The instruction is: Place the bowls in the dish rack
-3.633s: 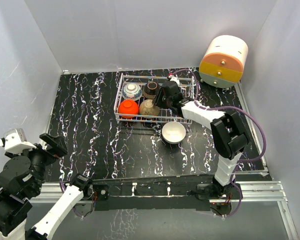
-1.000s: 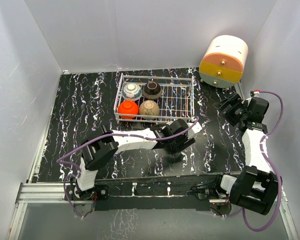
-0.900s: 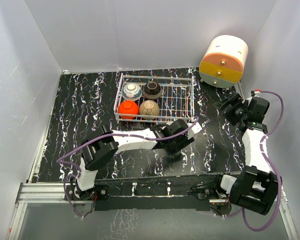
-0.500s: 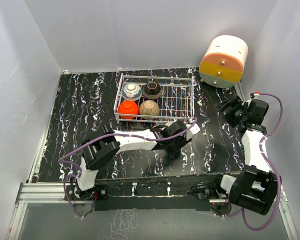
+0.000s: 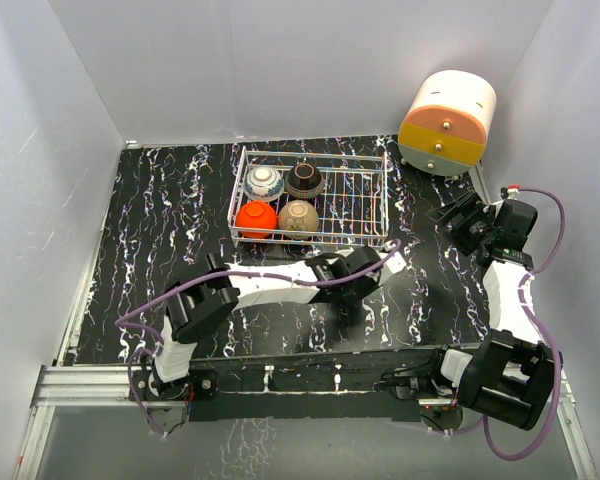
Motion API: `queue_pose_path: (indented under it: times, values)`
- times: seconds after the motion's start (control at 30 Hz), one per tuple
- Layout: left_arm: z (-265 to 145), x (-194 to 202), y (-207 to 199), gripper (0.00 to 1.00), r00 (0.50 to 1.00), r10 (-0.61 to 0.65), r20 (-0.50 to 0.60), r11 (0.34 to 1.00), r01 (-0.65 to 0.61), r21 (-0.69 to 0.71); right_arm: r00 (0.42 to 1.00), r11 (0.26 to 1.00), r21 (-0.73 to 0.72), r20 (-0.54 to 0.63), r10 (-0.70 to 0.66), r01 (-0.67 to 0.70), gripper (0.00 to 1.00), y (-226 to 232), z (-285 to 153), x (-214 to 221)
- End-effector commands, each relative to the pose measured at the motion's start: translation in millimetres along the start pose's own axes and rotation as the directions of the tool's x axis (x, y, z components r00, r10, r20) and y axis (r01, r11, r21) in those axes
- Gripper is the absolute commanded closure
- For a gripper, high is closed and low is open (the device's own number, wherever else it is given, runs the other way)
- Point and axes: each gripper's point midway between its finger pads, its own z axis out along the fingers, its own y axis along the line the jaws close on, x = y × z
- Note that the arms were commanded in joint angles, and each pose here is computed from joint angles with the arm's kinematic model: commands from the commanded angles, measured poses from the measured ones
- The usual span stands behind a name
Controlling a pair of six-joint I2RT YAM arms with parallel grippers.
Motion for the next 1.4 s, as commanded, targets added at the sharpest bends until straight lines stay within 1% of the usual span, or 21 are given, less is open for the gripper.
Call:
queue_pose_path:
  times: [0.0,0.07,0.1,0.13,0.2,0.27,0.37,0.43,0.53,0.7,0.8,0.83,1.0,1.2,1.27,1.37]
  values:
    - [-73,-83,-34,1.0,0.986,-0.058,0.156,0.993,0.04,0.115,0.998,0.999,-0.043,0.048,-0.028,0.03,0.21,9,-1,-14]
    - [-111,-118,-38,1.0,0.957,-0.128,0.259,0.981,0.083,0.176,0.998,0.999,-0.043,0.051,-0.029,0.032,0.21,9,-2,-14]
    - [-123,-129,-39,1.0,0.942,-0.155,0.299,0.976,0.098,0.197,0.998,0.999,-0.045,0.051,-0.028,0.031,0.21,10,-2,-14]
    - [-147,-147,-36,1.0,0.913,-0.185,0.364,0.97,0.111,0.217,0.998,0.998,-0.046,0.05,-0.027,0.03,0.21,9,-2,-14]
    - [-180,-173,-23,1.0,0.853,-0.253,0.456,0.954,0.142,0.263,0.998,0.998,-0.048,0.05,-0.025,0.028,0.21,9,-2,-13]
    - [-204,-193,-1,1.0,0.783,-0.349,0.516,0.923,0.192,0.332,0.999,0.998,-0.052,0.048,-0.025,0.027,0.21,10,-2,-13]
    - [-217,-205,45,1.0,0.684,-0.476,0.553,0.87,0.275,0.409,0.999,0.998,-0.061,0.049,-0.022,0.025,0.21,12,-3,-14]
    - [-216,-209,72,1.0,0.627,-0.549,0.552,0.828,0.323,0.457,0.998,0.997,-0.067,0.051,-0.024,0.027,0.21,14,-4,-15]
    - [-212,-217,98,1.0,0.556,-0.628,0.544,0.769,0.336,0.544,0.998,0.997,-0.071,0.052,-0.021,0.025,0.21,16,-4,-15]
    - [-189,-232,123,1.0,0.484,-0.721,0.497,0.678,0.343,0.65,0.999,0.996,-0.082,0.049,-0.018,0.022,0.21,19,-5,-16]
    - [-171,-239,136,1.0,0.446,-0.771,0.455,0.618,0.349,0.704,0.999,0.997,-0.08,0.046,-0.016,0.02,0.21,18,-4,-15]
    - [-158,-239,138,1.0,0.441,-0.788,0.43,0.594,0.359,0.72,0.999,0.997,-0.079,0.044,-0.016,0.019,0.21,17,-4,-15]
    - [-123,-244,153,1.0,0.39,-0.841,0.376,0.517,0.37,0.772,0.999,0.997,-0.079,0.038,-0.014,0.017,0.21,16,-3,-13]
    - [-98,-235,179,1.0,0.295,-0.894,0.337,0.433,0.379,0.818,0.999,0.997,-0.076,0.031,-0.014,0.016,0.21,14,-1,-12]
    - [-89,-231,185,1.0,0.277,-0.906,0.321,0.412,0.397,0.82,0.999,0.997,-0.075,0.03,-0.011,0.013,0.21,13,-1,-11]
    - [-77,-226,189,1.0,0.272,-0.913,0.305,0.398,0.427,0.812,1.0,0.997,-0.074,0.028,-0.01,0.012,0.21,12,0,-10]
